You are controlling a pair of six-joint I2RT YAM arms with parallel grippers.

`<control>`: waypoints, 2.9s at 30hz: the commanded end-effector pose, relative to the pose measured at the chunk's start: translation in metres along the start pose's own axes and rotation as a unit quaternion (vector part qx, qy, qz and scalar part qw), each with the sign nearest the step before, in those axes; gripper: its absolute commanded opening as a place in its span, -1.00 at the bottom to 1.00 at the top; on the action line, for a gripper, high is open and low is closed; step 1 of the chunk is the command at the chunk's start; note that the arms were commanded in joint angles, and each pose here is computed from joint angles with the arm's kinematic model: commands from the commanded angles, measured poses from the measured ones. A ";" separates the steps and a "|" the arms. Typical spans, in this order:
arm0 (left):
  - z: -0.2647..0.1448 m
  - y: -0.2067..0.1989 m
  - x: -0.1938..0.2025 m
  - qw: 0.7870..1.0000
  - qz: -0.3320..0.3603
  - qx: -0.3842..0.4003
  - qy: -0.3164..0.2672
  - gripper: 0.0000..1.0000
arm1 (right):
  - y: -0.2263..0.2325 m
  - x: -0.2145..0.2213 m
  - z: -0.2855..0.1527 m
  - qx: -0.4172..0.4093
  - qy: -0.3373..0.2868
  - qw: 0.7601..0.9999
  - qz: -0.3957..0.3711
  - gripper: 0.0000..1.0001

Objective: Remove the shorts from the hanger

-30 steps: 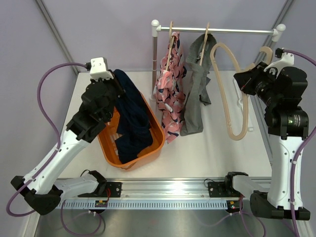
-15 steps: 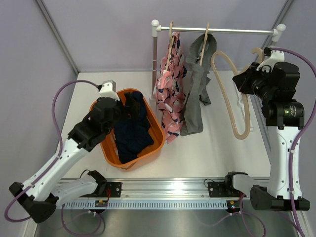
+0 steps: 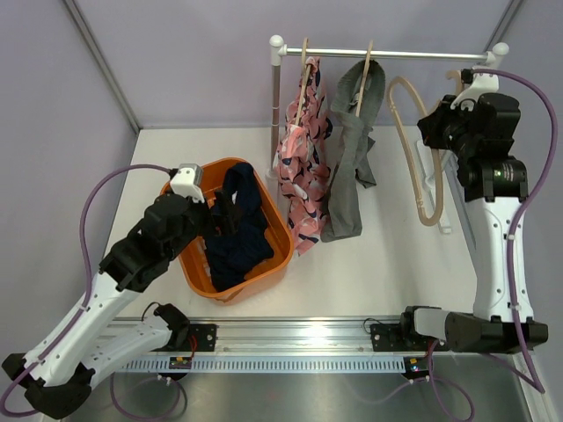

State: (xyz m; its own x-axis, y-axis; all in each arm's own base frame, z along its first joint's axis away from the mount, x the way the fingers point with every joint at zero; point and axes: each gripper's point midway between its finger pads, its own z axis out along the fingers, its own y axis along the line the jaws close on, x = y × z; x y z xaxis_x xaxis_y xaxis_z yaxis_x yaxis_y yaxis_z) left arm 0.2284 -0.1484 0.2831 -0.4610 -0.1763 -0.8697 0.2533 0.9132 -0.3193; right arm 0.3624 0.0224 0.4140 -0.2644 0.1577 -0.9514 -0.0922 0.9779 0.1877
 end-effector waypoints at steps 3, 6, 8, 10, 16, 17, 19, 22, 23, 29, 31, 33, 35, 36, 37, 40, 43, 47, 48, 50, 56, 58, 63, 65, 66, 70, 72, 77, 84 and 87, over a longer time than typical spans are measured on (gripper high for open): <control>0.001 0.006 0.013 0.999 0.037 0.004 0.013 0.98 | -0.020 -0.057 0.018 0.062 -0.058 0.996 -0.016 -1.00; 0.004 0.006 0.021 0.999 0.041 0.009 0.019 0.98 | -0.025 -0.067 0.036 0.074 -0.059 0.995 -0.011 -1.00; 0.007 0.007 0.028 0.999 0.042 0.010 0.026 0.98 | -0.028 -0.071 0.050 0.078 -0.052 0.996 -0.010 -1.00; 0.008 0.007 0.033 0.998 0.044 0.014 0.035 0.98 | -0.037 -0.064 0.067 0.094 -0.032 0.995 -0.009 -1.00; 0.011 0.003 0.042 0.998 0.041 0.025 0.048 0.98 | -0.046 -0.067 0.095 0.104 -0.028 0.994 -0.015 -1.00; 0.011 0.002 0.042 0.998 0.040 0.027 0.049 0.98 | -0.045 -0.070 0.097 0.103 -0.031 0.994 -0.015 -1.00; 0.012 0.003 0.044 0.998 0.040 0.028 0.051 0.98 | -0.048 -0.063 0.109 0.103 -0.018 0.994 -0.013 -1.00; 0.012 0.003 0.045 0.997 0.040 0.028 0.053 0.98 | -0.048 -0.060 0.121 0.097 -0.012 0.995 -0.009 -1.00; 0.012 0.002 0.045 0.997 0.040 0.028 0.053 0.98 | -0.048 -0.060 0.123 0.097 -0.012 0.995 -0.008 -1.00; 0.012 0.003 0.046 0.997 0.040 0.027 0.053 0.98 | -0.054 -0.044 0.143 0.102 0.012 0.995 -0.007 -1.00; 0.011 0.003 0.046 0.997 0.039 0.028 0.054 0.98 | -0.056 -0.035 0.148 0.103 0.025 0.994 -0.006 -1.00; 0.011 0.003 0.046 0.997 0.039 0.028 0.054 0.98 | -0.057 -0.031 0.150 0.103 0.029 0.994 -0.006 -1.00; 0.011 0.003 0.047 0.997 0.040 0.028 0.055 0.98 | -0.059 -0.023 0.152 0.105 0.037 0.994 -0.005 -1.00; 0.012 0.003 0.047 0.997 0.039 0.028 0.056 0.98 | -0.060 -0.024 0.151 0.108 0.034 0.994 -0.006 -1.00; 0.012 0.003 0.047 0.997 0.040 0.028 0.057 0.98 | -0.062 -0.018 0.151 0.111 0.041 0.993 -0.006 -1.00; 0.013 0.003 0.048 0.997 0.040 0.027 0.058 0.98 | -0.065 -0.012 0.149 0.120 0.046 0.992 -0.009 -1.00; 0.013 0.004 0.049 0.997 0.039 0.025 0.059 0.98 | -0.069 -0.005 0.145 0.129 0.052 0.990 -0.013 -1.00; 0.014 0.005 0.050 0.997 0.040 0.022 0.061 0.98 | -0.071 0.001 0.141 0.134 0.053 0.989 -0.017 -0.95; 0.014 0.005 0.050 0.997 0.041 0.022 0.062 0.98 | -0.071 0.001 0.139 0.134 0.051 0.989 -0.018 -0.92; 0.014 0.006 0.051 0.997 0.041 0.020 0.063 0.98 | -0.072 0.003 0.138 0.135 0.053 0.989 -0.019 -0.91; 0.015 0.008 0.050 0.997 0.041 0.014 0.062 0.98 | -0.071 -0.005 0.135 0.135 0.045 0.990 -0.024 -0.85; 0.015 0.008 0.050 0.997 0.041 0.013 0.062 0.98 | -0.071 -0.008 0.134 0.135 0.043 0.990 -0.025 -0.78; 0.015 0.009 0.051 0.997 0.041 0.011 0.063 0.98 | -0.072 -0.011 0.130 0.140 0.036 0.989 -0.024 -0.64; 0.016 0.009 0.052 0.997 0.042 0.010 0.065 0.98 | -0.072 -0.012 0.130 0.140 0.034 0.989 -0.024 -0.60; 0.016 0.009 0.052 0.997 0.042 0.010 0.065 0.98 | -0.072 -0.013 0.129 0.142 0.033 0.989 -0.025 -0.59; 0.016 0.010 0.053 0.997 0.042 0.009 0.067 0.98 | -0.073 -0.014 0.127 0.144 0.031 0.989 -0.025 -0.52; 0.016 0.010 0.053 0.997 0.042 0.009 0.067 0.98 | -0.073 -0.016 0.123 0.148 0.027 0.988 -0.025 -0.48; 0.017 0.009 0.054 0.997 0.043 0.010 0.070 0.98 | -0.074 -0.023 0.115 0.158 0.017 0.987 -0.025 -0.47; 0.017 0.009 0.055 0.996 0.044 0.009 0.072 0.98 | -0.079 -0.032 0.098 0.180 0.000 0.983 -0.021 -0.49; 0.017 0.009 0.055 0.996 0.043 0.009 0.072 0.98 | -0.084 -0.035 0.091 0.199 -0.004 0.980 -0.021 -0.53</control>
State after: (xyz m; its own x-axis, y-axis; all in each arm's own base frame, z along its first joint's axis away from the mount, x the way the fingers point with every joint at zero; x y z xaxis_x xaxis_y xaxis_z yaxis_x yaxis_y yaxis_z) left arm 0.2176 -0.1535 0.2239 -0.5646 -0.0382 -0.8245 0.3047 0.9187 -0.2512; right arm 0.4832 -0.0415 0.3806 -0.3294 0.1209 -0.9364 0.2182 0.9747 0.0491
